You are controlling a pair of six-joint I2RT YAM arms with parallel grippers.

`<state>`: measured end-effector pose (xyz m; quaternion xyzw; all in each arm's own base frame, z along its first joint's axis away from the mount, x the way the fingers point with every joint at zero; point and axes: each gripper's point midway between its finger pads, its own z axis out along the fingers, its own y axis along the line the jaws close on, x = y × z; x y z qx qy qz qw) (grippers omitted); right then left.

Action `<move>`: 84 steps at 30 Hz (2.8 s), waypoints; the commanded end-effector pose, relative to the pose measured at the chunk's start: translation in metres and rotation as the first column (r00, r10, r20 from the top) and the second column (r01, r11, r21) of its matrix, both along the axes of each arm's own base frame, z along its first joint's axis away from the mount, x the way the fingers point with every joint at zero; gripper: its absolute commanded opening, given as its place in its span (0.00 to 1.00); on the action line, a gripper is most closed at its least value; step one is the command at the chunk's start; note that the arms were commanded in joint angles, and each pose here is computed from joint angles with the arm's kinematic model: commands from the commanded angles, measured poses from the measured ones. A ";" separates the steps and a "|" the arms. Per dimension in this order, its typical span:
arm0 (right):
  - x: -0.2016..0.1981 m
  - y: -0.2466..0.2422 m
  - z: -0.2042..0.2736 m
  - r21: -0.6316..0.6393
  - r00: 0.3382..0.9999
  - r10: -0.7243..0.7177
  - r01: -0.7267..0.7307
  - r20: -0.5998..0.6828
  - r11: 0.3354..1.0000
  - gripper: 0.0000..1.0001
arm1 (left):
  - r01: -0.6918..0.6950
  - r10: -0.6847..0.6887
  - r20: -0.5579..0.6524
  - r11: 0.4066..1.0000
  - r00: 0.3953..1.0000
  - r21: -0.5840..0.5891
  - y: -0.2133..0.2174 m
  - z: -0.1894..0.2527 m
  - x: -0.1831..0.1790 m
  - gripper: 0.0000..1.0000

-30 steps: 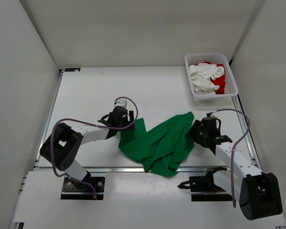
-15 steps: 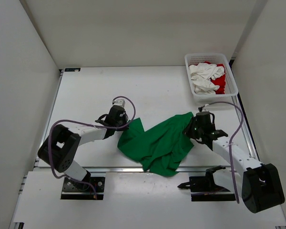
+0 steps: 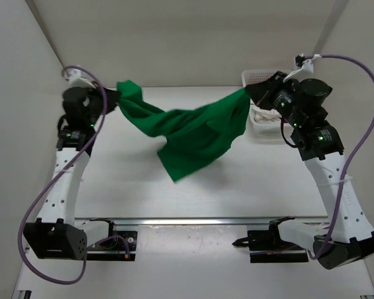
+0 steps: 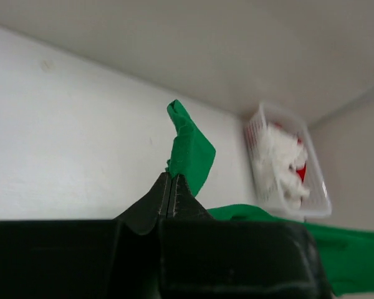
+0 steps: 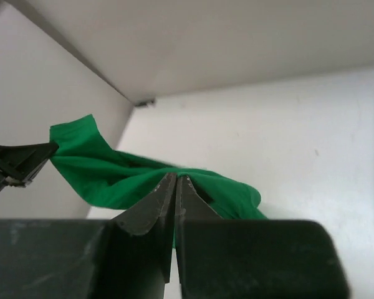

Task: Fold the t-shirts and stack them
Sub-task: Flatten out the tshirt

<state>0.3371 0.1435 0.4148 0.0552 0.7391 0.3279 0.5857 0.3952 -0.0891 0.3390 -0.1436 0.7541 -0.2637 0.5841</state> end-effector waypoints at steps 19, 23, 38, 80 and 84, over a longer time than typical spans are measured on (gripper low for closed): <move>-0.024 -0.016 -0.250 0.046 0.886 0.033 -0.013 -0.463 0.999 0.00 | -0.029 0.105 -0.427 0.983 0.898 0.182 0.025 -0.153 0.086 0.00; 0.008 -0.006 -0.268 0.019 0.856 0.028 -0.021 -0.516 1.000 0.00 | -0.010 0.109 -0.426 0.974 0.898 0.228 0.004 -0.163 0.125 0.00; 0.060 -0.040 -0.279 0.005 0.848 -0.089 0.107 -0.523 0.994 0.00 | 0.070 0.023 -0.426 0.977 0.905 0.201 -0.033 -0.161 0.146 0.68; 0.025 0.007 -0.315 0.130 0.856 0.157 -0.105 -0.493 0.986 0.00 | 0.073 0.272 -0.700 0.905 0.660 0.420 0.068 -0.223 -0.019 0.61; 0.024 0.005 -0.316 0.115 0.861 0.139 -0.095 -0.490 0.989 0.00 | -0.058 0.291 -0.679 0.937 0.674 0.344 0.085 -0.244 -0.035 0.41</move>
